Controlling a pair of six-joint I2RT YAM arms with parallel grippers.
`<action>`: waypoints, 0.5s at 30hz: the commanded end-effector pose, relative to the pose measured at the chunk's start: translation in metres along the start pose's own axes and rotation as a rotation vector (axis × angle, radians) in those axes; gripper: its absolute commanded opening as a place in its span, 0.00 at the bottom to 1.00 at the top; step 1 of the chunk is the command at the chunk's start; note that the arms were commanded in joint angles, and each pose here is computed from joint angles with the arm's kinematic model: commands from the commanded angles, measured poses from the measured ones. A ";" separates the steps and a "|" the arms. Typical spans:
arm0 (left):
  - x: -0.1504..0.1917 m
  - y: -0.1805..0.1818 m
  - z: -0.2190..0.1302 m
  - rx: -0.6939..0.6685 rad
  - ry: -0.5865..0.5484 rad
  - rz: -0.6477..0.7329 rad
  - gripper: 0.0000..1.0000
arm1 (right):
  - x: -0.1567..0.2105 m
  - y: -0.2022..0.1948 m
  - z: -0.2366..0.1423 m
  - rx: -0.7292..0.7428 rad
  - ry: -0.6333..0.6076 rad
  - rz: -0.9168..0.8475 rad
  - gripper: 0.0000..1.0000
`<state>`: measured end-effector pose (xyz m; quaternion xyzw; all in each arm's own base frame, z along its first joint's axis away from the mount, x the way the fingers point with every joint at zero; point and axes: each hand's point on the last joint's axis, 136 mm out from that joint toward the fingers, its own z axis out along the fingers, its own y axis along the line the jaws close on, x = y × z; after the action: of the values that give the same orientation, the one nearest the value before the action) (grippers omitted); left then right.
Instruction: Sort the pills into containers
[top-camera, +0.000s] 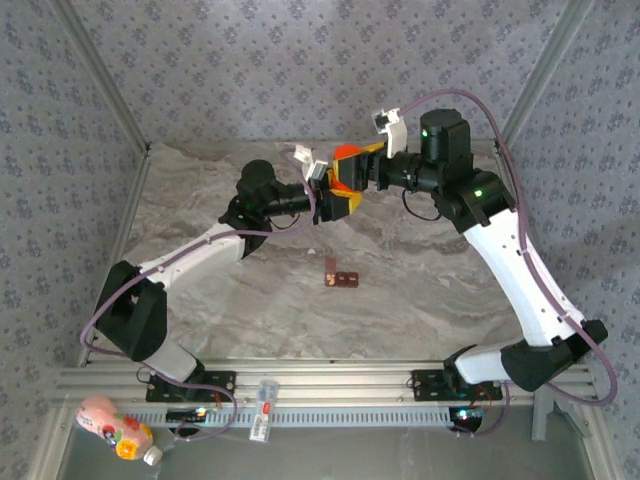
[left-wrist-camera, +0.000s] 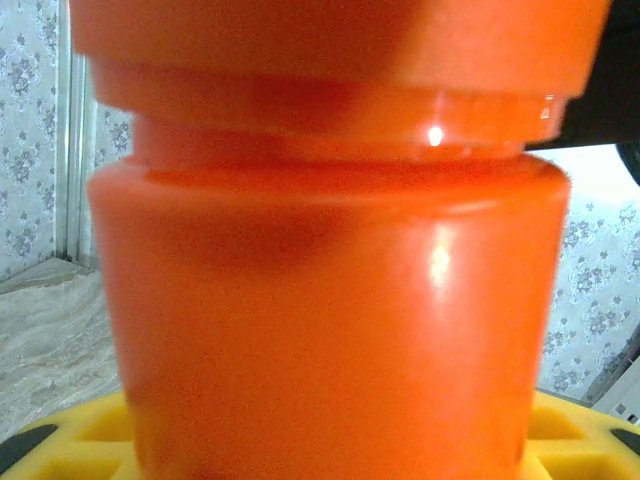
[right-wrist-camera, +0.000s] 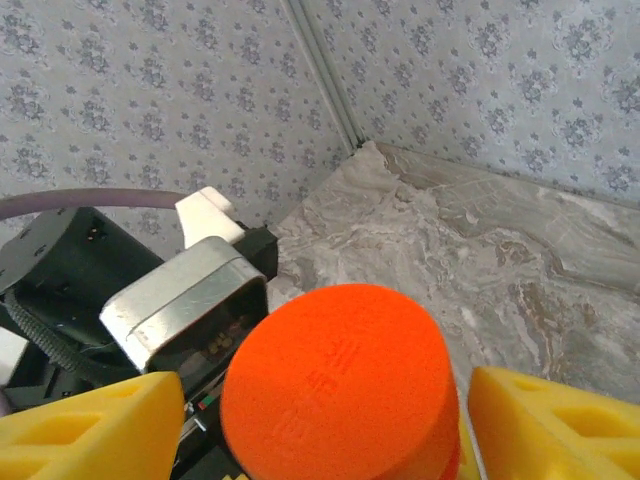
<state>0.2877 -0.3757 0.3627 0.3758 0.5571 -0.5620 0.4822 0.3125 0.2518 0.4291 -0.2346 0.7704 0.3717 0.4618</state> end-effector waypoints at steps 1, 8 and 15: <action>-0.026 -0.021 -0.005 0.031 -0.063 0.068 0.00 | -0.007 0.002 -0.003 0.009 -0.012 -0.029 0.71; -0.024 -0.021 -0.005 0.034 -0.057 0.065 0.00 | -0.010 0.001 -0.004 0.006 -0.027 -0.029 0.61; -0.023 -0.021 -0.005 0.036 -0.053 0.063 0.00 | -0.015 0.003 -0.010 -0.027 -0.068 -0.030 0.38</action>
<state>0.2861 -0.3749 0.3624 0.3734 0.5596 -0.5626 0.4805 0.3149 0.2505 0.4296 -0.2388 0.7662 0.3712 0.4671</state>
